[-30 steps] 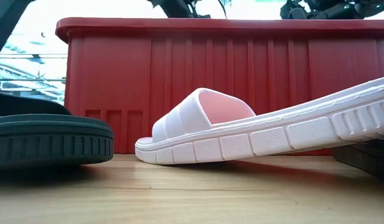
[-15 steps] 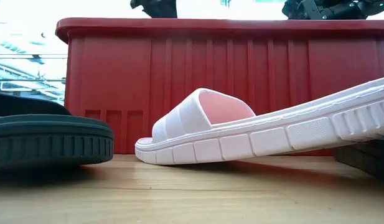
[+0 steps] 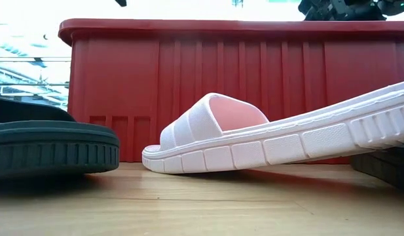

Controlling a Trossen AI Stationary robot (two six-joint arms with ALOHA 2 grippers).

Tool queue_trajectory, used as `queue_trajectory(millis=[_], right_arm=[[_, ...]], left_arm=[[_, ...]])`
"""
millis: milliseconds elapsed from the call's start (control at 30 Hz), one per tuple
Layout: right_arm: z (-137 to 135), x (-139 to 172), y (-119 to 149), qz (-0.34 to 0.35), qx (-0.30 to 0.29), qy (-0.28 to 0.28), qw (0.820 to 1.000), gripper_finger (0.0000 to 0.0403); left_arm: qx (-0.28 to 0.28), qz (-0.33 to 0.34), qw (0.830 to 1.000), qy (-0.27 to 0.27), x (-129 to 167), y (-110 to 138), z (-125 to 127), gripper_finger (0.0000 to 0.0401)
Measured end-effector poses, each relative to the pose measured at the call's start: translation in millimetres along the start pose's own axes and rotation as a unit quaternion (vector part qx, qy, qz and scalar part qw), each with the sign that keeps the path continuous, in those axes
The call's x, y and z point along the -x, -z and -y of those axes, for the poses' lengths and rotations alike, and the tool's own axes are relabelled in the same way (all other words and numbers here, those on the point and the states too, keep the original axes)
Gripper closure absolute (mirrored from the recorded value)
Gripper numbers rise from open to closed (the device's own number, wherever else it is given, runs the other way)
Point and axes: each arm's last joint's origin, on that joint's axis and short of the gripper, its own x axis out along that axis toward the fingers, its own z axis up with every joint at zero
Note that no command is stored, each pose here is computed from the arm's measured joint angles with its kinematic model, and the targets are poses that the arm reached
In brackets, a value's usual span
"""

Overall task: Pick and place slides into bin
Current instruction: Put the pink slipper into the red bin

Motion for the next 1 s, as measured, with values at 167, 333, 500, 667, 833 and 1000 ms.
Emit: queue_trajectory(millis=[167, 333, 500, 667, 833, 1000], right_arm=[[0, 0, 0, 0.0, 0.002, -0.002, 1.0, 0.0248], [-2, 0, 1, -0.002, 0.0, -0.028, 1.0, 0.0248], [-3, 0, 0, 0.0, 0.001, -0.041, 0.999, 0.0248], [-3, 0, 0, 0.0, 0.001, -0.041, 0.999, 0.0248], [-3, 0, 0, 0.0, 0.002, -0.041, 0.999, 0.0248], [-3, 0, 0, 0.0, 0.002, -0.041, 0.999, 0.0248]], left_arm=[[0.021, -0.029, 0.996, 0.081, 26, 27, 18, 0.0252], [0.039, -0.048, 0.992, 0.106, 40, 57, 40, 0.0252], [0.081, -0.091, 0.986, 0.116, 45, 80, 59, 0.0252], [0.099, -0.143, 0.979, 0.11, 45, 98, 73, 0.0252], [0.115, -0.171, 0.975, 0.087, 38, 106, 82, 0.0252], [0.115, -0.194, 0.972, 0.069, 30, 111, 92, 0.0252]])
